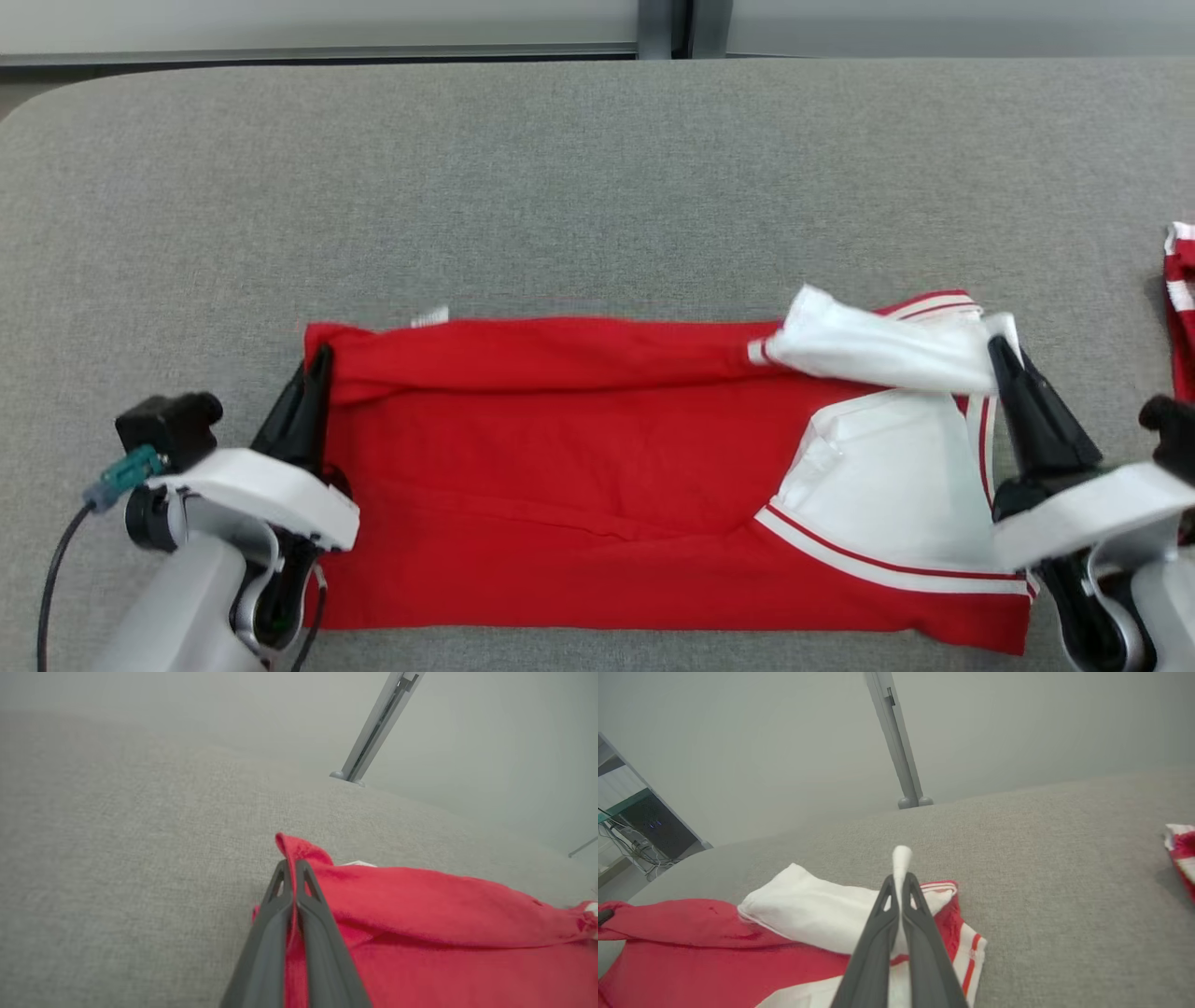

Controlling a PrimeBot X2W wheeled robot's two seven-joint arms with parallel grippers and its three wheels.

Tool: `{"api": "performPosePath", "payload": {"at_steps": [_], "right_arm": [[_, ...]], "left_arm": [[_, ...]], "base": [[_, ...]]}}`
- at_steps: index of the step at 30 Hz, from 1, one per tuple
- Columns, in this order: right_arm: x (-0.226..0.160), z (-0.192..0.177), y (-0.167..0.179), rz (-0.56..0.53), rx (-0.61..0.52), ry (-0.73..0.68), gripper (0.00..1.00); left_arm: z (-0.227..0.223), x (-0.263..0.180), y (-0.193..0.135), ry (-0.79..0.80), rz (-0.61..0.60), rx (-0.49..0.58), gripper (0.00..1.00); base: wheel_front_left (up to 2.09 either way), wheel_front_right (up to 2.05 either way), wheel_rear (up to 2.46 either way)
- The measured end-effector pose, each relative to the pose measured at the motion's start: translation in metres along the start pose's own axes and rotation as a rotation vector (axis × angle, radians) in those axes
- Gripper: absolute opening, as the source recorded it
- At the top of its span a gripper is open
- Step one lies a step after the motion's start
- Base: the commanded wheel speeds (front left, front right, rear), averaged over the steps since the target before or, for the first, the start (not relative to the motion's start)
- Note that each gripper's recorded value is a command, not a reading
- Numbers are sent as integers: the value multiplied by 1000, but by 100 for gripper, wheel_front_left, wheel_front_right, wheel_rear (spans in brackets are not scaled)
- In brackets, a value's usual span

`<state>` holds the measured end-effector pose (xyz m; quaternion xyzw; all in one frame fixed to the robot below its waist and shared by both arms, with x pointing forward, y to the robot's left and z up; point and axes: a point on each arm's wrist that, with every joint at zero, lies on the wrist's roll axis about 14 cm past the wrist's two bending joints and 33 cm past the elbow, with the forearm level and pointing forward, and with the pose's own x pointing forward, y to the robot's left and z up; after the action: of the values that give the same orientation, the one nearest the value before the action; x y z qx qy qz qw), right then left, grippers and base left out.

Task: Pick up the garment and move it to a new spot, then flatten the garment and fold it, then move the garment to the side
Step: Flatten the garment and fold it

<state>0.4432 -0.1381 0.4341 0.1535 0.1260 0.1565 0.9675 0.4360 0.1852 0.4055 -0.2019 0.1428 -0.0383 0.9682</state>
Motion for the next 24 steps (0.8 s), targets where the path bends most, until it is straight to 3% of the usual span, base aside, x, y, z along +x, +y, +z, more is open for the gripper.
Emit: {"api": "performPosePath", "payload": {"at_steps": [13, 14, 15, 16, 24], "right_arm": [[-72, -42, 2, -130, 113, 89, 0], [-76, -46, 4, -132, 122, 103, 9], [-79, -50, 6, -133, 120, 121, 44], [-81, -52, 8, -134, 109, 124, 100], [-84, 8, 13, -134, -75, -85, 100]], "left_arm": [[-32, -59, 7, 94, 68, -9, 0], [-34, -62, 7, 104, 71, -9, 13], [-35, -65, 8, 108, 79, -11, 100], [-35, -66, 8, 109, 81, -10, 100], [12, -69, -1, -87, 108, 70, 100]], "base": [[0, 0, 0], [0, 0, 0], [0, 0, 0], [0, 0, 0], [0, 0, 0]]}}
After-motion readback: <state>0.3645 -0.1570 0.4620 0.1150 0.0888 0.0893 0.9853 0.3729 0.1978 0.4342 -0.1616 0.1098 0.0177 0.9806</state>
